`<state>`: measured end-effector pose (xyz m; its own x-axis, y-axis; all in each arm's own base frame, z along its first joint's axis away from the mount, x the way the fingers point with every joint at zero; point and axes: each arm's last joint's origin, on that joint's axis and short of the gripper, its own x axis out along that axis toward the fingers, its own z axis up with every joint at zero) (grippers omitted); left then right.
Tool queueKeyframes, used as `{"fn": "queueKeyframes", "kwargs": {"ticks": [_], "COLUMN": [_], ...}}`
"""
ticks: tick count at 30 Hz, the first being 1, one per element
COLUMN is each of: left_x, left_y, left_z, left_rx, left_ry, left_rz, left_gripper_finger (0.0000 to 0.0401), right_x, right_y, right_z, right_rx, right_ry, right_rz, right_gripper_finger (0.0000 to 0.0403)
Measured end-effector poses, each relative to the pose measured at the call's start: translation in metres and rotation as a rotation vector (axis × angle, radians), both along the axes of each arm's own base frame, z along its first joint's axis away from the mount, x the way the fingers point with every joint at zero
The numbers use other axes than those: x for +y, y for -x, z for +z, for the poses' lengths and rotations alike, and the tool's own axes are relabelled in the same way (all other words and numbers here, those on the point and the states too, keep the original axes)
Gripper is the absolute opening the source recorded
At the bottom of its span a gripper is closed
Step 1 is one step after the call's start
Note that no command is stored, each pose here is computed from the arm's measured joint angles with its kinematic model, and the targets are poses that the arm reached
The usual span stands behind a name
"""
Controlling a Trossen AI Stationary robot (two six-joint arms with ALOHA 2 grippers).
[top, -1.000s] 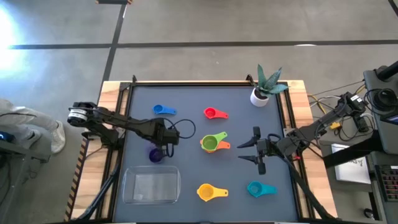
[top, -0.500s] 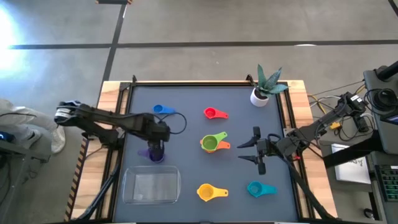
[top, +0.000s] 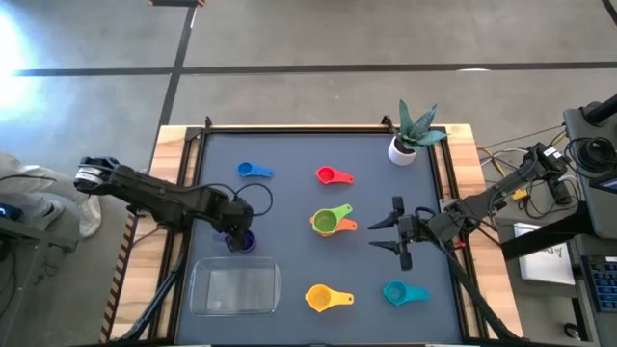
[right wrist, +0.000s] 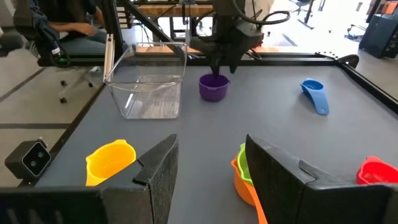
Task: Nest measuring cups in basket
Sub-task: Stack the violet measuring cup on top of the green measuring cup
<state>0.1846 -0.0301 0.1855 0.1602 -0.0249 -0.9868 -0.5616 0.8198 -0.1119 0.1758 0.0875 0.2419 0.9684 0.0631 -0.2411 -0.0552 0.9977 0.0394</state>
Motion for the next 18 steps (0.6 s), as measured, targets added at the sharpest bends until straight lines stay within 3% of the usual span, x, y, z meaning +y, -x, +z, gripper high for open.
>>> {"fn": "queueKeyframes", "kwargs": {"ticks": [6,9,12,16,18], "left_x": [-0.001,-0.001,-0.002,-0.004,-0.005], "left_y": [-0.006,-0.010,-0.016,-0.032,-0.044], "left_z": [-0.013,-0.023,-0.033,-0.035,-0.028], "left_rx": [0.045,0.098,0.157,0.207,0.206], "left_ry": [0.000,-0.035,-0.068,-0.076,-0.092], "left_rz": [-0.014,-0.046,-0.115,-0.244,-0.292], "left_gripper_finger": [0.0238,0.0219,0.0166,0.0040,0.0016], "right_x": [0.000,0.000,0.000,0.000,0.000], "right_y": [0.000,0.000,0.000,0.000,0.000], "right_z": [0.000,0.000,0.000,0.000,0.000], "right_rx": [0.000,0.000,0.000,0.000,0.000], "right_ry": [-0.004,-0.005,-0.005,-0.005,-0.005], "right_rz": [-0.001,-0.001,-0.002,-0.001,-0.002], "right_gripper_finger": [0.0176,0.0176,0.0176,0.0176,0.0176]}}
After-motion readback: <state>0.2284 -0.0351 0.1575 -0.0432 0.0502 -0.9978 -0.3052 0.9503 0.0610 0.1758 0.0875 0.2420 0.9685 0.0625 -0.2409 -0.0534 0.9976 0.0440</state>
